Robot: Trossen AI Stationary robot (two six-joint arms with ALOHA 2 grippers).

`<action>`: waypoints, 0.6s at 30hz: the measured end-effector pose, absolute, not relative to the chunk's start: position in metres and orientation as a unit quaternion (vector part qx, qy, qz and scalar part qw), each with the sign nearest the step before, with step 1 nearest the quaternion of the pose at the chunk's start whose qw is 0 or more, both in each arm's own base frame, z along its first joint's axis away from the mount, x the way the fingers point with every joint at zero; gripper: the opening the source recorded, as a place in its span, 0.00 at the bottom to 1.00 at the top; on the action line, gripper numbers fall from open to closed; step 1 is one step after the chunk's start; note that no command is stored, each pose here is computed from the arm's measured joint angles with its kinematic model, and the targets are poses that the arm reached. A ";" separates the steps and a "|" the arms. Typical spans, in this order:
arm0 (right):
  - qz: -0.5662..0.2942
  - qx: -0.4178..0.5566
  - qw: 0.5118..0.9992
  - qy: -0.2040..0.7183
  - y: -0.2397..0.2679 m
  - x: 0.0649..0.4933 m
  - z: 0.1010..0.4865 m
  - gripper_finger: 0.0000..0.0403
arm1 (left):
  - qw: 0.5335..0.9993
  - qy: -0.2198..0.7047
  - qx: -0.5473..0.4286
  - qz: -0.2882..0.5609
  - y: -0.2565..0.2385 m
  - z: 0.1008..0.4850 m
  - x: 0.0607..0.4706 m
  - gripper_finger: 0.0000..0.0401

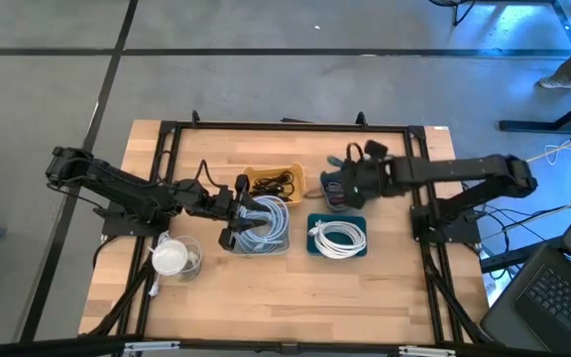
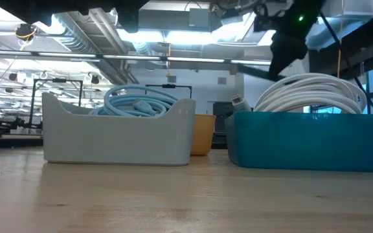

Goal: Pick & Place USB Port
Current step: Put the patterned blue USB cable into the green bin

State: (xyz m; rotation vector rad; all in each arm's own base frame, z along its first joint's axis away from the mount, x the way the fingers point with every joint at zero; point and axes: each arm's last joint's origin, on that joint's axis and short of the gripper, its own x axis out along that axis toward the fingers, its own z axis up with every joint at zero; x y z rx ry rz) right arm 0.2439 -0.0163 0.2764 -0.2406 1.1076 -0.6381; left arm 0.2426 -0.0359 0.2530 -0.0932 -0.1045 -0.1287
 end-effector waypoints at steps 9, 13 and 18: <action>-0.166 -0.120 0.782 0.588 -0.060 0.240 0.270 0.04 | 0.995 -0.052 -0.047 -0.064 -0.036 0.253 0.243 0.35; -0.136 -0.130 0.770 0.609 -0.068 0.245 0.254 0.04 | 0.995 -0.052 -0.047 -0.064 -0.036 0.253 0.243 0.35; -0.091 -0.114 0.743 0.654 -0.074 0.255 0.222 0.04 | 0.995 -0.052 -0.047 -0.064 -0.036 0.253 0.243 0.35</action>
